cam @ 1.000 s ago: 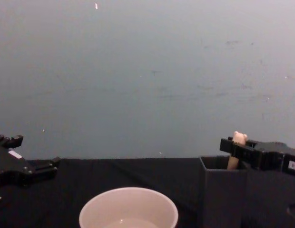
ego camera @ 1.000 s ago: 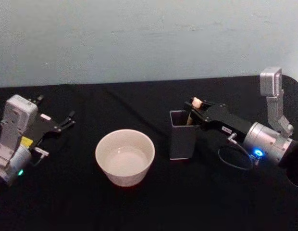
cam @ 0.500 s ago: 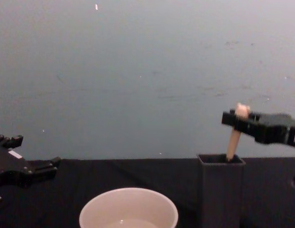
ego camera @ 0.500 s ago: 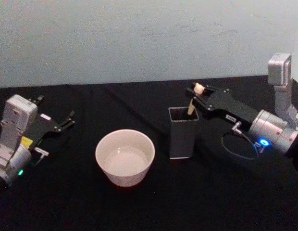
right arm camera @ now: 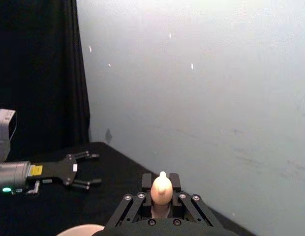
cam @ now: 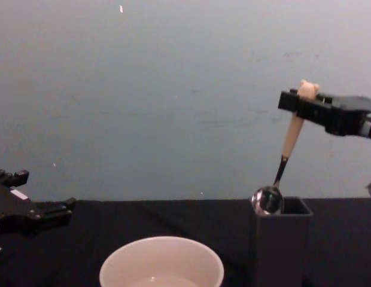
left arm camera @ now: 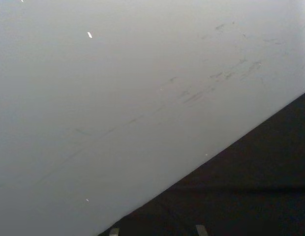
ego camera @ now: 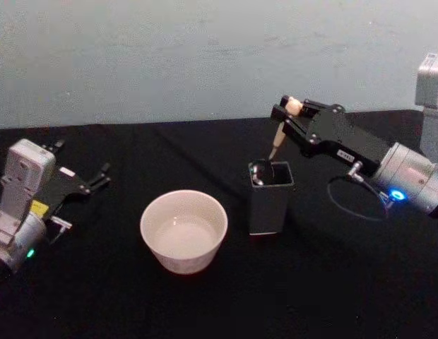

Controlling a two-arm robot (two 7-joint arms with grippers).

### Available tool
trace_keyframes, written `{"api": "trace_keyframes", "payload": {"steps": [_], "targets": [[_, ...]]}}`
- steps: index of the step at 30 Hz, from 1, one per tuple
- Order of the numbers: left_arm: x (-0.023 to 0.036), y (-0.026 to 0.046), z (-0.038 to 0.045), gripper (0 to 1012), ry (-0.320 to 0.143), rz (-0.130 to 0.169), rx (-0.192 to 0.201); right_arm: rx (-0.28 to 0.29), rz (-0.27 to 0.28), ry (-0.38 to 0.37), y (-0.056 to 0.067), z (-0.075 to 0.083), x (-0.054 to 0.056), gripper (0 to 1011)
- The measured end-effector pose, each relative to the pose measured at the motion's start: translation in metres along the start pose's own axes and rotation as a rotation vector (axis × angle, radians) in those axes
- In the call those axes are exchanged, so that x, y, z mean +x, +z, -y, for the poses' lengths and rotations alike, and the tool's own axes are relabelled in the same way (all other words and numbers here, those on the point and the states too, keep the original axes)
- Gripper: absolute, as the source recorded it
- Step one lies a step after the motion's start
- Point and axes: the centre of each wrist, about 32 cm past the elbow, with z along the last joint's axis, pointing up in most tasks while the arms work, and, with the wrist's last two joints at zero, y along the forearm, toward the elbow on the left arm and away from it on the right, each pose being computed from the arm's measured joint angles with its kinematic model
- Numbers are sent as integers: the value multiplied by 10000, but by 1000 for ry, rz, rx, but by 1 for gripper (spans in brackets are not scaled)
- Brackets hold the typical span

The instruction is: Pick up the stirring spoon with one hand, stir inside the cup, then place it back in its original position.

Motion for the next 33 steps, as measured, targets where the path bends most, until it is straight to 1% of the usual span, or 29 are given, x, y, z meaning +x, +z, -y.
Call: {"api": "trace_keyframes", "payload": {"steps": [5,9,10,12,13,14,17,19,22,23,26,29,30,33], "targets": [[0,0,0,1001,0,0,0,30,28,9,91,-30,-5,211],[0,0,0,1001,0,0,0,54,48,22,151,-81,7,211],[0,0,0,1001,0,0,0,61,55,30,168,-115,10,211],[0,0,0,1001,0,0,0,66,59,38,173,-144,9,211],[0,0,0,1001,0,0,0,71,62,52,176,-191,4,211],[0,0,0,1001,0,0,0,71,62,52,176,-191,4,211],[0,0,0,1001,0,0,0,81,63,80,173,-279,-7,211],[0,0,0,1001,0,0,0,83,60,101,156,-342,-16,211],[0,0,0,1001,0,0,0,72,50,139,94,-457,-54,211],[0,0,0,1001,0,0,0,72,50,139,94,-457,-54,211],[0,0,0,1001,0,0,0,55,39,178,17,-560,-101,211],[0,0,0,1001,0,0,0,42,35,197,-34,-610,-131,211],[0,0,0,1001,0,0,0,32,31,211,-74,-645,-156,211],[0,0,0,1001,0,0,0,17,26,235,-146,-698,-198,211]]}}
